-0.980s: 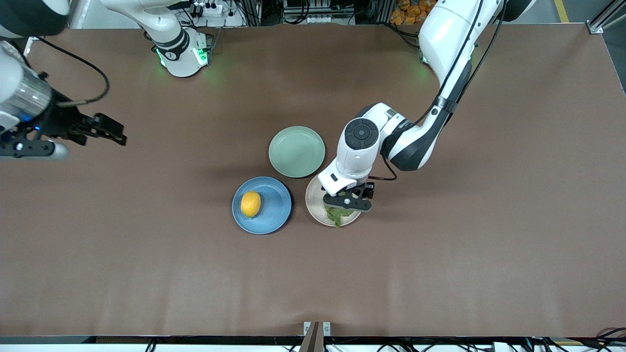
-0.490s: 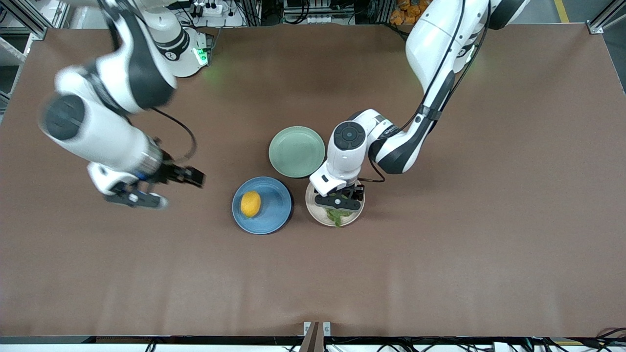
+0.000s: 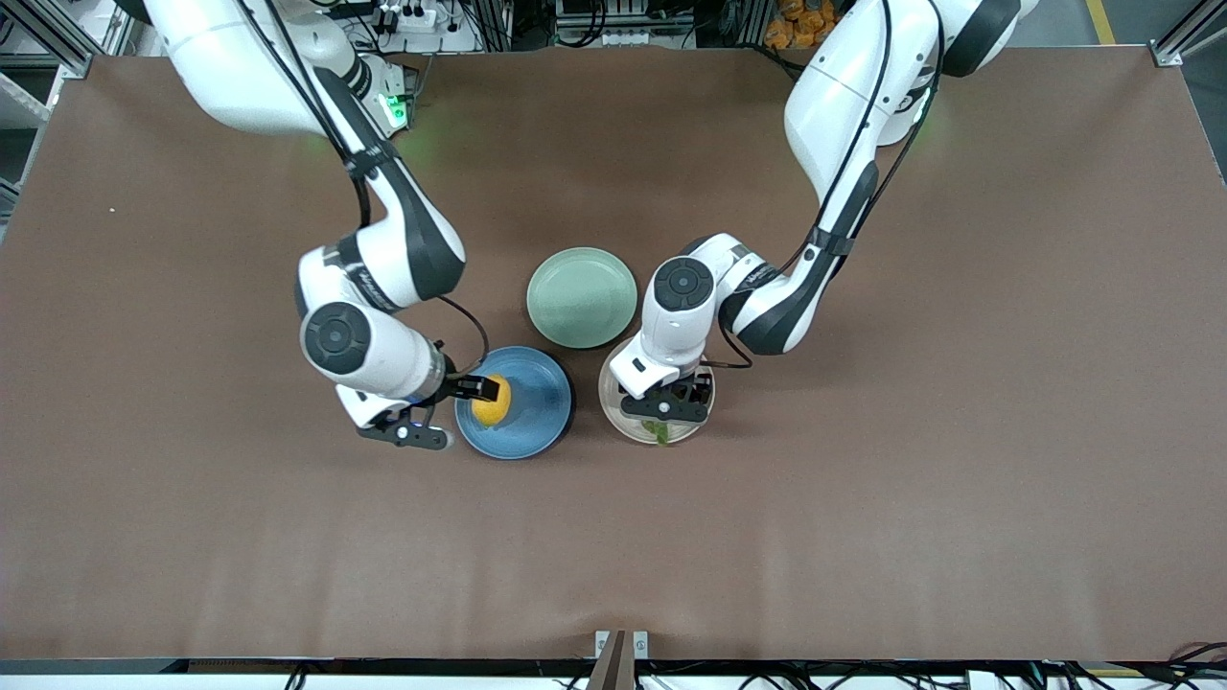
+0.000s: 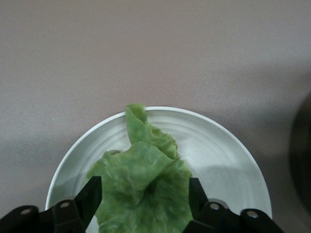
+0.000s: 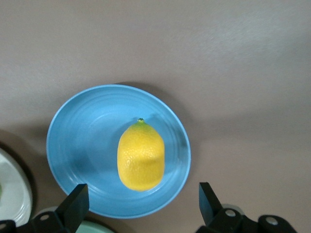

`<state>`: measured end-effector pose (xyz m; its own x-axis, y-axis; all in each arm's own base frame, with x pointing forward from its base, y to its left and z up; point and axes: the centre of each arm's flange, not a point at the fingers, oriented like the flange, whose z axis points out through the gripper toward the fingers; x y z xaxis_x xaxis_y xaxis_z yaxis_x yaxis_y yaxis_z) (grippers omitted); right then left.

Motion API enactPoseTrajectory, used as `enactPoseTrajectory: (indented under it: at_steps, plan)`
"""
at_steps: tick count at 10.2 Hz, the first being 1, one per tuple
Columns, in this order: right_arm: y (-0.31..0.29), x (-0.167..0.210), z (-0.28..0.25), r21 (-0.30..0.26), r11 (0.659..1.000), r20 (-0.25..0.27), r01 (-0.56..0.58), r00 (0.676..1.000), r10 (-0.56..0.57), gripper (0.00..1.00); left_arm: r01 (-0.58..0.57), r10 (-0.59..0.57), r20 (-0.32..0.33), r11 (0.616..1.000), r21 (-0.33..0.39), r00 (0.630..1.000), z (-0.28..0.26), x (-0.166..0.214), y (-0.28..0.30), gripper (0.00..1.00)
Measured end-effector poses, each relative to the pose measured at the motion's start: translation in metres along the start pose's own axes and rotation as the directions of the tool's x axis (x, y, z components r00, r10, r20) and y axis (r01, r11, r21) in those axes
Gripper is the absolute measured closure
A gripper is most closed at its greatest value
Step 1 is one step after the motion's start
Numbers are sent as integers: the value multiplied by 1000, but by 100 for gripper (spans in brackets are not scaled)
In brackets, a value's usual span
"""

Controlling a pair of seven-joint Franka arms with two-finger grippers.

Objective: Pick lemon and lettuce from blue and beige plates
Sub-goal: 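Close the left gripper on lettuce while the right gripper grasps the lemon, then lift the lettuce and lemon off the plates and carry them outward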

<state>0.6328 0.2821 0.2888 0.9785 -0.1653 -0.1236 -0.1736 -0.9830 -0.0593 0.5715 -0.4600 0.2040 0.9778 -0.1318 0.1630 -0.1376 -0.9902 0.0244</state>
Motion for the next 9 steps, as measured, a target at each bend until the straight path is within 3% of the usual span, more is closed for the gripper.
enactPoseTrajectory:
  at_steps: [4,6,8,9]
  plan:
    - [-20,-8,50,-10,999,17,31,999,-31,0,12,-12,-7,1000,28,1000,15,-6,3,21]
    - [-21,-7,68,-10,999,16,32,999,-32,0,9,-8,-15,999,39,1000,20,-7,6,30]
    - [-24,-7,85,-7,999,11,35,999,-35,0,12,-12,-17,999,39,1000,20,-7,6,56]
    - [-24,-7,91,-8,999,13,35,999,-35,0,27,-26,-18,999,39,1000,20,-6,6,58]
